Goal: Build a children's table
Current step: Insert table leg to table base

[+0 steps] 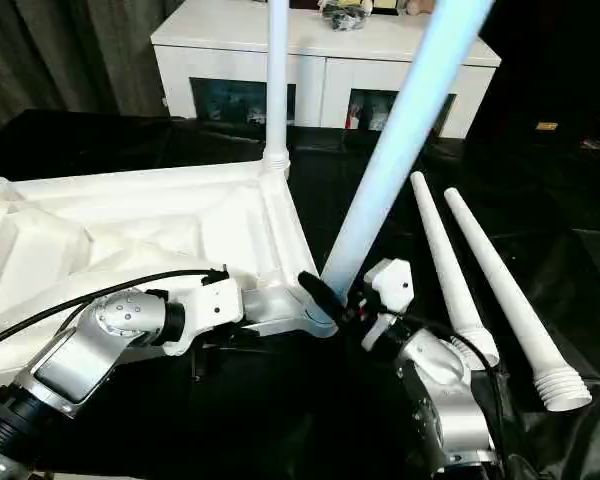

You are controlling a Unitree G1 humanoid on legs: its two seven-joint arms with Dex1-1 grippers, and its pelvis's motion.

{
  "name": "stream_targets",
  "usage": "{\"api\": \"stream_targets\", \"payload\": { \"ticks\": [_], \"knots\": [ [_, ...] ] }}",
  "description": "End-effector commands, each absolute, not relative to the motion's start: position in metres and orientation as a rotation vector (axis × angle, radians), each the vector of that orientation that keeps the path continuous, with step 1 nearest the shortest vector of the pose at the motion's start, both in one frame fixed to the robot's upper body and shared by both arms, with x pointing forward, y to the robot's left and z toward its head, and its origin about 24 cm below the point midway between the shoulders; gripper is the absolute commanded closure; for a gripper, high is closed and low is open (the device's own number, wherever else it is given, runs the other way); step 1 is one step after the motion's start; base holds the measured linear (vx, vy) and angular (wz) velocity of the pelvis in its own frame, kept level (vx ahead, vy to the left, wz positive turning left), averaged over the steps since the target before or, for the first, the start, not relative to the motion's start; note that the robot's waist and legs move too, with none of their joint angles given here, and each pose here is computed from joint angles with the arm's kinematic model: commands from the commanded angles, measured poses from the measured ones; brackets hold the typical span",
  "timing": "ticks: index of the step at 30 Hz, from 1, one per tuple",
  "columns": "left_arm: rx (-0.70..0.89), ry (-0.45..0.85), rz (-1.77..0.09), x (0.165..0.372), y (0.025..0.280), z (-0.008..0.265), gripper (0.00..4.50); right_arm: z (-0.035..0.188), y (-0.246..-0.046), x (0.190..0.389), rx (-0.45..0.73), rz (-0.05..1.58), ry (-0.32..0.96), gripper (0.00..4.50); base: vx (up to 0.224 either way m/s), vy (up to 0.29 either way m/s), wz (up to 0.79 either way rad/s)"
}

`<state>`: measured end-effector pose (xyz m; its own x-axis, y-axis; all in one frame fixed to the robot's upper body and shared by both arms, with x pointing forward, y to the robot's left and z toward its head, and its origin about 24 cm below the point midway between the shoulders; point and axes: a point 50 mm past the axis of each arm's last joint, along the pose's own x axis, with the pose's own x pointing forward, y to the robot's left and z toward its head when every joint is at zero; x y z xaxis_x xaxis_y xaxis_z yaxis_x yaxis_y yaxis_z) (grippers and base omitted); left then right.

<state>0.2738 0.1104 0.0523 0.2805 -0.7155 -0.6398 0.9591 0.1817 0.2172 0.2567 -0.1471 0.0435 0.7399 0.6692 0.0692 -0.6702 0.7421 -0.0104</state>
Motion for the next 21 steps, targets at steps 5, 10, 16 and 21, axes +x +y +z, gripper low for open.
{"api": "stream_targets", "payload": {
  "ticks": [5, 10, 16, 21],
  "knots": [
    [0.705, 0.420, -1.188, 0.280, 0.117, 0.058, 4.50, 0.023, -0.155, 0.250, -0.029, 0.760, 0.076, 2.64, 0.000, 0.000, 0.00],
    [0.705, 0.423, -1.191, 0.279, 0.117, 0.058, 4.50, 0.021, -0.149, 0.252, 0.024, 0.838, 0.157, 2.64, 0.000, 0.000, 0.00],
    [0.708, 0.428, -1.199, 0.278, 0.118, 0.057, 4.50, 0.027, -0.161, 0.266, 0.155, 0.858, 0.273, 2.64, 0.000, 0.000, 0.00],
    [0.712, 0.424, -1.198, 0.279, 0.118, 0.058, 4.50, 0.029, -0.169, 0.271, 0.136, 0.897, 0.360, 2.64, 0.000, 0.000, 0.00]
  ]
}}
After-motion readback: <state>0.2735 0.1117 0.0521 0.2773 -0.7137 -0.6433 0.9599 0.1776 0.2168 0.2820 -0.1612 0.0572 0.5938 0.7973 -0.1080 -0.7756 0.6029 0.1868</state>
